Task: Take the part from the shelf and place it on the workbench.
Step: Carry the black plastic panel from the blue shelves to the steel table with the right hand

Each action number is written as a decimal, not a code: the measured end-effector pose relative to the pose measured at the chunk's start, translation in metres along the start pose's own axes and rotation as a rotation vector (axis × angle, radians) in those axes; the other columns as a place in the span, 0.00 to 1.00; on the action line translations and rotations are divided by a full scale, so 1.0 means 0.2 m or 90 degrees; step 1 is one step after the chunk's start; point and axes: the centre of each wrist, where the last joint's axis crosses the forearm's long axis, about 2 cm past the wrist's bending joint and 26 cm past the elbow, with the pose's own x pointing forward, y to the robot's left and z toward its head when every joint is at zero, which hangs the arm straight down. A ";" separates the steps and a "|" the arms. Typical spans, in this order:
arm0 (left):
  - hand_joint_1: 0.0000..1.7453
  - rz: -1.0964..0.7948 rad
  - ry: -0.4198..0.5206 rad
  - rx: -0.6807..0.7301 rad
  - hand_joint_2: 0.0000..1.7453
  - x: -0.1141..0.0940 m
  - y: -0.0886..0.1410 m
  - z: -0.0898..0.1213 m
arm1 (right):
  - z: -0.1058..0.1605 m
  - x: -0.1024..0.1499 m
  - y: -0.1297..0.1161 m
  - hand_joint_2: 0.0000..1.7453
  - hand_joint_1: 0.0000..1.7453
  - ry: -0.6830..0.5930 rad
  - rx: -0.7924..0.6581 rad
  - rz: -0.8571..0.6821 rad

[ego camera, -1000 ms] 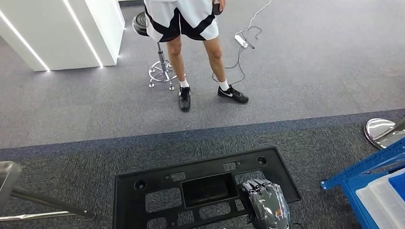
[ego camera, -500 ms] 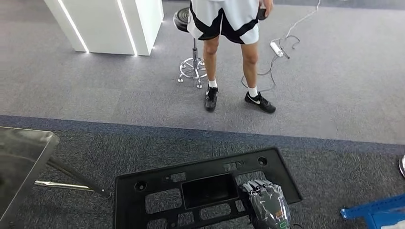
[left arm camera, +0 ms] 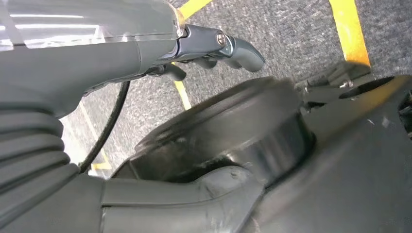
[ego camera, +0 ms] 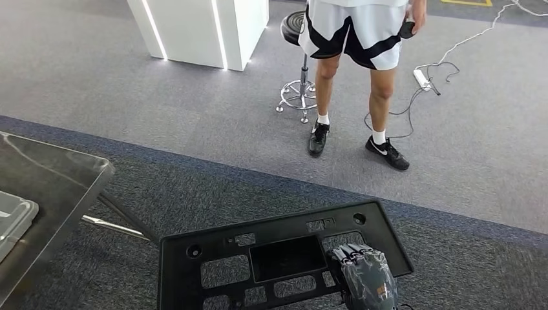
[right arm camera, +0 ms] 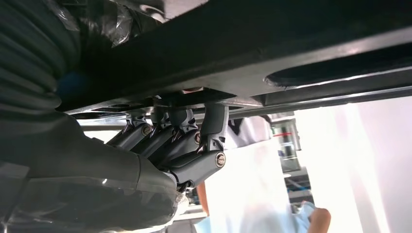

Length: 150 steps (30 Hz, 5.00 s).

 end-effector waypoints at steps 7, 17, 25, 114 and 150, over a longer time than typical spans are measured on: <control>0.00 -0.001 -0.006 0.008 1.00 0.01 0.03 0.00 | 0.00 0.00 0.00 1.00 0.97 0.006 0.001 0.000; 0.00 0.000 0.006 0.006 1.00 -0.02 0.01 0.00 | 0.01 0.00 -0.01 1.00 0.97 0.013 0.000 0.001; 0.00 0.001 0.002 0.002 1.00 -0.01 -0.01 0.00 | 0.07 -0.02 -0.05 1.00 0.97 0.034 0.017 0.025; 0.00 0.017 0.027 -0.001 1.00 -0.01 0.01 0.00 | 0.08 -0.04 -0.42 1.00 0.97 0.064 -0.029 0.171; 0.00 0.072 -0.006 0.019 1.00 -0.23 0.28 0.01 | -0.28 -0.58 -0.62 1.00 0.97 -0.047 -0.028 0.165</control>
